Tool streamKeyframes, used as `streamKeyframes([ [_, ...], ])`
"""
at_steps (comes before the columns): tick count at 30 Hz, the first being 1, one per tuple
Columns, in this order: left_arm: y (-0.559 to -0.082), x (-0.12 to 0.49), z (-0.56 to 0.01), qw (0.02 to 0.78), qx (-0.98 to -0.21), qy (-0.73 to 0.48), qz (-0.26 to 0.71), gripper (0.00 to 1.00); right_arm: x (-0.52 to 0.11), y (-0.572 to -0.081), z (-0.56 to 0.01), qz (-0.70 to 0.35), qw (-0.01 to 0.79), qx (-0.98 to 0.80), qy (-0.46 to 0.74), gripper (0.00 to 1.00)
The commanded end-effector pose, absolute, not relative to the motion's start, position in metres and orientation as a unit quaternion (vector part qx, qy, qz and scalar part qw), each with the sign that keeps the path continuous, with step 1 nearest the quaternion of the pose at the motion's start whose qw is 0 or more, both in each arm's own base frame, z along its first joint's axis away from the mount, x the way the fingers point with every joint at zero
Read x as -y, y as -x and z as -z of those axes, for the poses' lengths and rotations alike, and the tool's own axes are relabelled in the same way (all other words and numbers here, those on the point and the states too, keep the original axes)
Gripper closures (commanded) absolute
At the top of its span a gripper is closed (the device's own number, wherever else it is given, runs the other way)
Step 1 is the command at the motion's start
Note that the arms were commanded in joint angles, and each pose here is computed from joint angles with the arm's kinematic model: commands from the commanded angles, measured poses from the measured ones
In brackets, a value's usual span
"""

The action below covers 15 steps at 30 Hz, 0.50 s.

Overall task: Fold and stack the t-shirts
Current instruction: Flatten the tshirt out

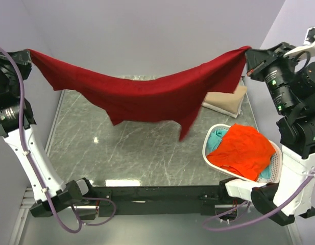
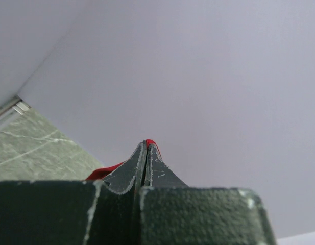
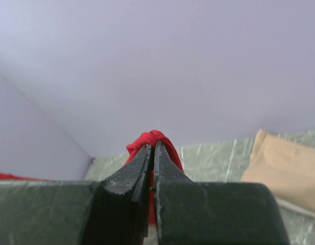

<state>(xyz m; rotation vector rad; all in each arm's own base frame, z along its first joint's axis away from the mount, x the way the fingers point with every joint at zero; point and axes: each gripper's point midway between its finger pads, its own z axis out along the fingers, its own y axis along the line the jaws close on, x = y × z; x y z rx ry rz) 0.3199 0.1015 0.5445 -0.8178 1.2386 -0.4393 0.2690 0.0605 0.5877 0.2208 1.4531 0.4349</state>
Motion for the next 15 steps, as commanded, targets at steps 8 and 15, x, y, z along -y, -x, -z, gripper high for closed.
streamKeyframes([
  [8, -0.352, -0.108, -0.494, 0.681, -0.588, 0.374, 0.223, 1.0, -0.088, -0.406, -0.605, -0.199, 0.75, -0.627, -0.077, 1.0],
  [15, -0.372, -0.144, -0.368, 0.612, -0.633, 0.439, 0.176, 1.0, -0.128, -0.558, -0.504, -0.239, 0.693, -0.671, -0.108, 1.0],
])
